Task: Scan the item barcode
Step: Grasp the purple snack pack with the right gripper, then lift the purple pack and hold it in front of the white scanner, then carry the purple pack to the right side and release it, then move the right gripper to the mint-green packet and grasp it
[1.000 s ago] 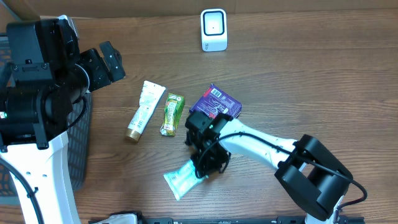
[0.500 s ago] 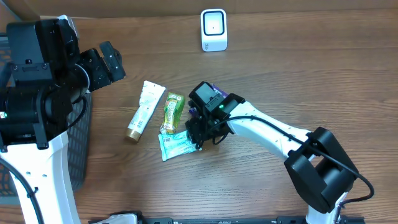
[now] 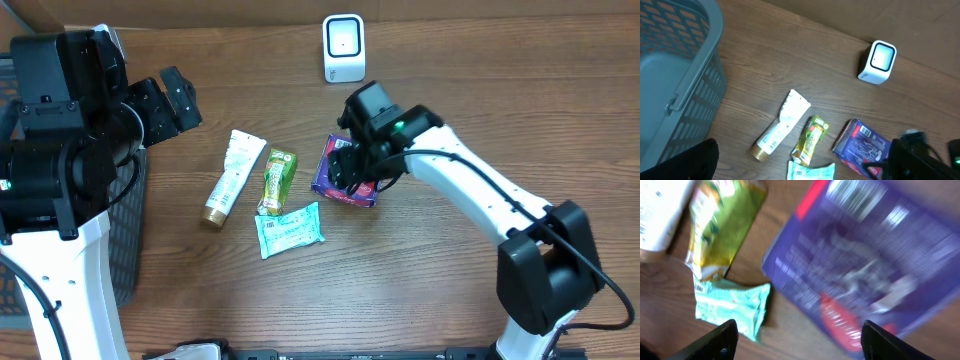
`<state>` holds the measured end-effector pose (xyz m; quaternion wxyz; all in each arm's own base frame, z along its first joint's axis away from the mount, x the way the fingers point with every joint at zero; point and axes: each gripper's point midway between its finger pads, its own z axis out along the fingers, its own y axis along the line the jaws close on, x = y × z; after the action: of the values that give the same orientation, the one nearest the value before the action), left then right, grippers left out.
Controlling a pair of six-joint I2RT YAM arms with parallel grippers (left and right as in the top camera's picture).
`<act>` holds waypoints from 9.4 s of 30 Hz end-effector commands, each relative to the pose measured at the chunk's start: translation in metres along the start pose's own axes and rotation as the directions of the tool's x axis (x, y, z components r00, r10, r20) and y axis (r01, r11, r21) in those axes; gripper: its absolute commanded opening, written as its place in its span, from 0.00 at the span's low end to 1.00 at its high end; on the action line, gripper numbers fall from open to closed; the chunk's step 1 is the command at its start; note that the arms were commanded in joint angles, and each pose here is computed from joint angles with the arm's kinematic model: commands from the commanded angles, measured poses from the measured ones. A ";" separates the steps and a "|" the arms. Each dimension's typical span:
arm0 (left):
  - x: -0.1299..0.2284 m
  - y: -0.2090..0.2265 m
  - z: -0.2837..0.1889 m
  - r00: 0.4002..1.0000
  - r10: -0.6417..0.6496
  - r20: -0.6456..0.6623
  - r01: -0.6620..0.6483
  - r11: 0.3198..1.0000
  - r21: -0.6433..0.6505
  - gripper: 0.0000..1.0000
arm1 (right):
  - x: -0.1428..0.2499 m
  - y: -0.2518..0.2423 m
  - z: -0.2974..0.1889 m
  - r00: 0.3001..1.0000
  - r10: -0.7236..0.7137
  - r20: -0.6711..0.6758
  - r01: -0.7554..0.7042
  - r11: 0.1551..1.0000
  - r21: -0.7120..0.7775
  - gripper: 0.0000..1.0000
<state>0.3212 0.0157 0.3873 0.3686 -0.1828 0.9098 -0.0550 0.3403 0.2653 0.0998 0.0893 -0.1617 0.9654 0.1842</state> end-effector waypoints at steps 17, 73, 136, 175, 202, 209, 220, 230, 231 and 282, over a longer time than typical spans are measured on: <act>-0.006 0.001 0.002 1.000 0.008 0.012 -0.008 1.000 -0.009 1.00 | -0.007 -0.061 -0.011 0.882 0.468 0.048 -0.468 0.884 -0.007 0.80; -0.006 0.001 0.002 1.000 0.009 0.011 -0.009 1.000 -0.009 1.00 | -0.041 -0.034 -0.087 0.930 0.245 0.275 -0.079 0.862 -0.500 0.09; -0.003 0.002 0.008 1.000 0.008 -0.009 -0.008 1.000 -0.015 1.00 | -0.261 -0.078 -0.146 0.669 -0.727 -0.155 0.248 0.021 0.969 0.04; -0.003 0.002 0.008 1.000 0.009 -0.009 -0.009 1.000 -0.015 0.99 | -0.273 -0.097 -0.074 0.653 -0.720 -0.235 0.291 -0.048 0.956 0.04; -0.003 0.002 0.008 1.000 0.008 -0.009 -0.008 1.000 -0.016 1.00 | -0.098 -0.023 -0.289 0.759 0.036 0.650 -0.231 0.948 0.217 0.04; -0.003 0.002 0.008 1.000 0.008 -0.009 -0.008 1.000 -0.016 1.00 | -0.020 -0.165 -0.293 0.586 0.555 0.590 -0.763 0.623 0.171 0.04; -0.003 0.002 0.008 1.000 0.008 -0.009 -0.008 1.000 -0.015 1.00 | 0.042 -0.313 -0.200 0.198 0.858 0.475 -0.968 0.246 -0.040 0.04; -0.003 0.002 0.008 1.000 0.008 -0.009 -0.008 1.000 -0.015 1.00 | 0.098 -0.360 -0.152 0.130 0.871 0.473 -0.989 0.150 -0.003 0.54; -0.003 0.002 0.008 1.000 0.008 -0.009 -0.008 1.000 -0.016 1.00 | 0.099 -0.360 -0.153 0.146 0.869 0.474 -0.987 0.163 0.005 0.67; -0.004 0.002 0.008 1.000 0.008 -0.009 -0.008 1.000 -0.016 1.00 | 0.057 0.045 0.092 0.942 0.159 -0.295 -0.255 0.911 -0.325 0.85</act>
<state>0.3273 0.0161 0.3806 0.3587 -0.1822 0.9140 -0.0527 0.2948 0.3174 0.0302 -0.0517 -0.1125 0.9343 0.3344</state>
